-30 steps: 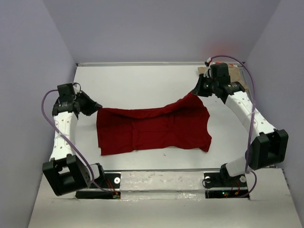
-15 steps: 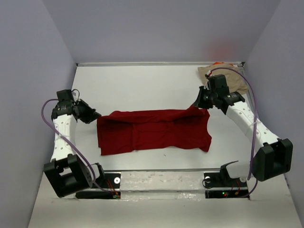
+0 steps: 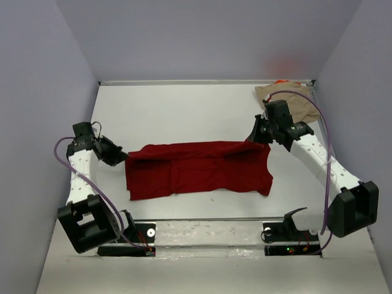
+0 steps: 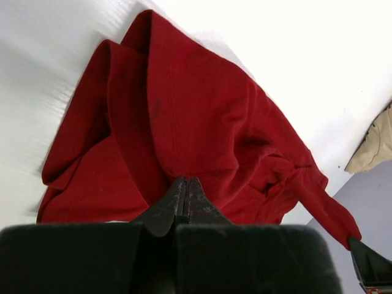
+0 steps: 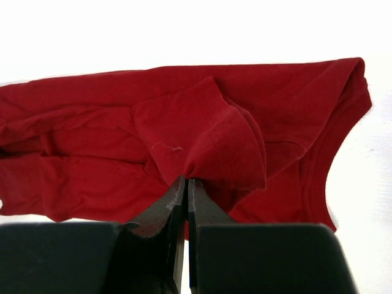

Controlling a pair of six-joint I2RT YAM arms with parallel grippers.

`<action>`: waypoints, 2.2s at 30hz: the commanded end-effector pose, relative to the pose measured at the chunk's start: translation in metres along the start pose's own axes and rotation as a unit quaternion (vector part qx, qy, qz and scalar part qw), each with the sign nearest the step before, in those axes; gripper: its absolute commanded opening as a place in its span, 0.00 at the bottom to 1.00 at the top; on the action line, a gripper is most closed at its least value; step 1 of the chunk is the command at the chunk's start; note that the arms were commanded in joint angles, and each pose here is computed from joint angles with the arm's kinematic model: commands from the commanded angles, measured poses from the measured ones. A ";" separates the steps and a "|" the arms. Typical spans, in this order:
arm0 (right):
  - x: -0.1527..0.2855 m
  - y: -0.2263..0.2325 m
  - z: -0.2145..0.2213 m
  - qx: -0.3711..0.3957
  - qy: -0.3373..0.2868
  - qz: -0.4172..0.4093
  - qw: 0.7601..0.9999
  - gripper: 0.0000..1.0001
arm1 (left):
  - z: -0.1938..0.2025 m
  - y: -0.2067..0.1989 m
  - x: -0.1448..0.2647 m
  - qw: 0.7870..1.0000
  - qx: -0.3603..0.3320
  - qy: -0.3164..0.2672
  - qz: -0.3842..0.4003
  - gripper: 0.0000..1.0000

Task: Fold and stack the t-shirts
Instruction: Fold the tshirt

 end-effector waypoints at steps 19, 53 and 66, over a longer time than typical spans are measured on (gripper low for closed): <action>0.016 -0.003 0.035 -0.041 -0.018 0.000 0.999 0.45 | 0.013 0.037 0.001 0.997 0.029 0.016 -0.069 0.00; -0.052 0.044 -0.012 0.075 0.001 -0.011 0.997 0.01 | -0.023 0.040 -0.003 0.995 -0.007 -0.052 -0.089 0.04; -0.078 0.052 -0.024 0.082 0.016 -0.022 0.996 0.00 | -0.017 0.043 0.002 0.993 0.029 -0.059 -0.100 0.84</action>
Point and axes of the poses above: each gripper's point midway between its finger pads, its own x axis back along the fingers, its own y axis along the line the jaws close on, z = x × y, the point moved 1 cm from there along x, back along the fingers, and after that the axes turned 7 degrees about -x, right-handed, at the moved point
